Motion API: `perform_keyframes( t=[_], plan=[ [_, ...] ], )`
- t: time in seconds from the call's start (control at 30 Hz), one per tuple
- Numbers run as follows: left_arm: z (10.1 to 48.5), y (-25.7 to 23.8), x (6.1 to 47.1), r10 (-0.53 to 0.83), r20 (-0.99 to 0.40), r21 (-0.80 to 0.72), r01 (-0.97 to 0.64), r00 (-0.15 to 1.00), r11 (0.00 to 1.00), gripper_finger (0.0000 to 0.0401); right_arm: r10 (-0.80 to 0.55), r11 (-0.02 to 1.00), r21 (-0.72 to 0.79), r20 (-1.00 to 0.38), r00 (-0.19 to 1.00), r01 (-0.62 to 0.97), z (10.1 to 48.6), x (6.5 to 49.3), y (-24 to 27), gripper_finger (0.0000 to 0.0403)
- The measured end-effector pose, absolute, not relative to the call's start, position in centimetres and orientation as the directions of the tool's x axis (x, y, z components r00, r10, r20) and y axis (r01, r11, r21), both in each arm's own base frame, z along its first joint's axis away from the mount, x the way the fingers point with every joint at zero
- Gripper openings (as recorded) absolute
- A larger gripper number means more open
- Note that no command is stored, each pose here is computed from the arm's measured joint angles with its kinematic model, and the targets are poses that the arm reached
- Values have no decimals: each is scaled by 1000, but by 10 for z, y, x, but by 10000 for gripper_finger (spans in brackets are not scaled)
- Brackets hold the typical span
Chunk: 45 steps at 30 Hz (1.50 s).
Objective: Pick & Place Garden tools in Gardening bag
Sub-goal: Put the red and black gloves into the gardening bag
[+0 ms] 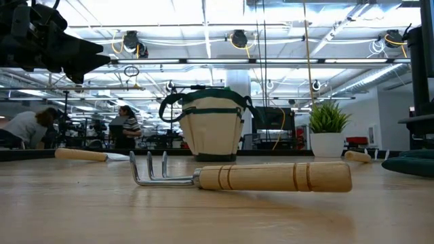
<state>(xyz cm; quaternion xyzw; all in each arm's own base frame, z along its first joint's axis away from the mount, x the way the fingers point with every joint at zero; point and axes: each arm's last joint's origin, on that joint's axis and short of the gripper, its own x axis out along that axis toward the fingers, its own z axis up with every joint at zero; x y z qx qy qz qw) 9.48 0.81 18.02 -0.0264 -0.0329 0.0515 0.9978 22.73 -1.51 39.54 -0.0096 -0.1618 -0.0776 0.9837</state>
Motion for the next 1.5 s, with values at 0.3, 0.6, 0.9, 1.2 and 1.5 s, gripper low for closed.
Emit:
perform_keyframes(
  t=[0.3,0.6,0.9,1.2,1.5],
  plan=[
    [180,8,95,105,63,-57,-102,992,993,200,-151,973,-151,148,977,174,371,248,-16,55],
    [180,8,95,105,63,-58,-101,992,993,200,-158,977,-158,-75,984,145,347,266,-18,55],
    [180,8,95,105,63,-58,-101,993,993,200,-205,941,-323,-305,930,102,349,280,-32,55],
    [180,8,95,105,62,-52,-102,993,993,200,-398,763,-643,-395,828,60,346,304,-43,55],
    [180,8,95,105,62,-49,-102,993,994,200,-606,402,-910,-345,716,-98,332,327,-51,55]
  ],
)
